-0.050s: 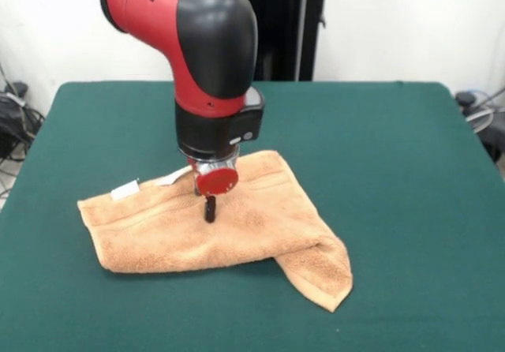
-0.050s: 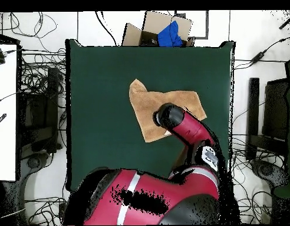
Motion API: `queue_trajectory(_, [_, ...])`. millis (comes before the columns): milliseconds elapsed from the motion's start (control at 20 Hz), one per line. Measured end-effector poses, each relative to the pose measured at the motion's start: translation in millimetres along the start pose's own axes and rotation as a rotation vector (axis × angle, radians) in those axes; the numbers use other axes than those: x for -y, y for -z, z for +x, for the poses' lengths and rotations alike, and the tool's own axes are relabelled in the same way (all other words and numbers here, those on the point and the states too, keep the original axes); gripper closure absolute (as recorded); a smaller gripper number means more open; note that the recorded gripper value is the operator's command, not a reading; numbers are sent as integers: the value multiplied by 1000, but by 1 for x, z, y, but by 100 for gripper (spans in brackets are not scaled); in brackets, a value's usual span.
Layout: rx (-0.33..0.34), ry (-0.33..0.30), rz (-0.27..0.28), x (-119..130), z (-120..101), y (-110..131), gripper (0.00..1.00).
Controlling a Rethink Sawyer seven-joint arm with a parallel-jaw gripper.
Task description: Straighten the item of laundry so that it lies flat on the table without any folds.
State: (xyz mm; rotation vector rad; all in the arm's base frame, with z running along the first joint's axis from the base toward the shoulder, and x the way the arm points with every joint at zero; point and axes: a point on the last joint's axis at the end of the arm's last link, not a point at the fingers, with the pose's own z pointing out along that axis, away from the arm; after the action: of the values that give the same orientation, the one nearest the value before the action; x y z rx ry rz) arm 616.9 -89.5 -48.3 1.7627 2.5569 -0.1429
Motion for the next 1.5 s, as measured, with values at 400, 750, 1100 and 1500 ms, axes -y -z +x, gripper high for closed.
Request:
queue_trajectory(400, [-1, -33, 14, 30, 9, 0, 0])
queue_trajectory(750, [-52, -60, 75, 71, 32, 3, 0])
queue_trajectory(1100, [-80, -64, 110, 91, 49, 4, 0])
queue_trajectory(1500, [-70, -50, 110, 94, 51, 3, 0])
